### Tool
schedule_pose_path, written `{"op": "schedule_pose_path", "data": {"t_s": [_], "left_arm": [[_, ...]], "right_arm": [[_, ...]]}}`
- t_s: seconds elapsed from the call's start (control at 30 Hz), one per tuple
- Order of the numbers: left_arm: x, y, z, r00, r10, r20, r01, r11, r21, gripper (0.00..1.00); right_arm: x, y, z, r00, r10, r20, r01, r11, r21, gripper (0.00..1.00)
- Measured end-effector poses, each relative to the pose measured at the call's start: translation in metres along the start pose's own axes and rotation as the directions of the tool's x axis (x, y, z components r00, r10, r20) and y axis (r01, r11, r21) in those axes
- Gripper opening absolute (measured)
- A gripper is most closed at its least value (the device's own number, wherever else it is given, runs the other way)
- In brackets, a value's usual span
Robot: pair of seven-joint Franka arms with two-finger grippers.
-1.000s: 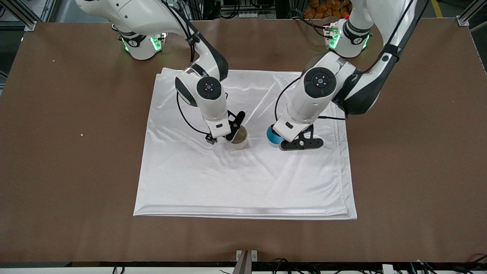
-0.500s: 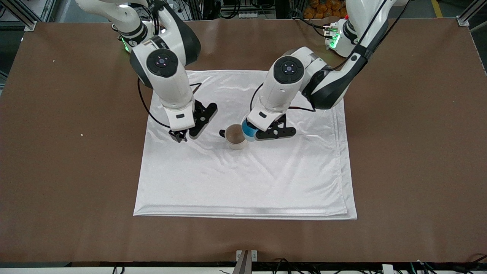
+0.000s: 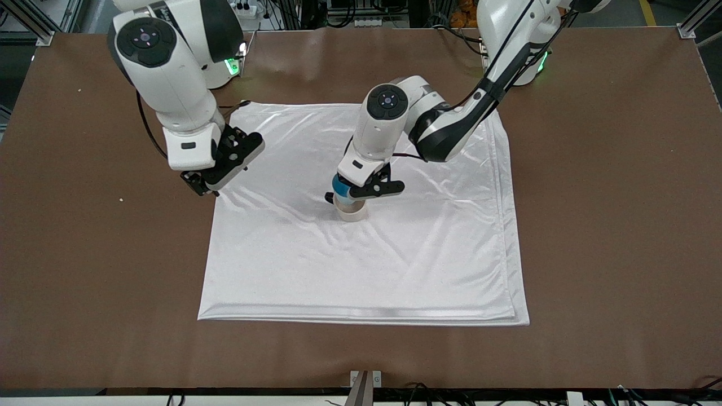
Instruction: Place blue cup into white mug on cloth
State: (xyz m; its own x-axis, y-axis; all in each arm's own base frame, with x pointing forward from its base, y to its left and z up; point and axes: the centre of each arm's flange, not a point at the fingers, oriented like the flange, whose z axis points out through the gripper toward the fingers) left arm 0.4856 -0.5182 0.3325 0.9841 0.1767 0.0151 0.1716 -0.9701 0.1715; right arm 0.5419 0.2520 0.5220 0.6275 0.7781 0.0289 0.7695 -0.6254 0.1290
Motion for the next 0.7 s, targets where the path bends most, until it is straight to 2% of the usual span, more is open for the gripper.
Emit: {"op": "schedule_pose_path", "data": {"t_s": [0.37,0.63,0.7], "left_arm": [[0.001,-0.001,0.026,1.0,0.002,-0.009,-0.002,1.0,0.003,0.04],[0.002,-0.003,0.039,1.0,0.006,-0.008,-0.006,1.0,0.007,0.05],[0.002,-0.003,0.041,1.0,0.011,-0.013,-0.011,1.0,0.01,0.11]], "right_arm": [[-0.034,0.028,-0.02,0.998,0.069,-0.012,-0.069,0.997,-0.02,0.83],[-0.071,0.055,-0.041,0.989,0.145,0.011,-0.145,0.989,-0.024,0.84],[-0.082,0.065,-0.044,0.985,0.17,0.016,-0.169,0.985,-0.025,0.84]]}}
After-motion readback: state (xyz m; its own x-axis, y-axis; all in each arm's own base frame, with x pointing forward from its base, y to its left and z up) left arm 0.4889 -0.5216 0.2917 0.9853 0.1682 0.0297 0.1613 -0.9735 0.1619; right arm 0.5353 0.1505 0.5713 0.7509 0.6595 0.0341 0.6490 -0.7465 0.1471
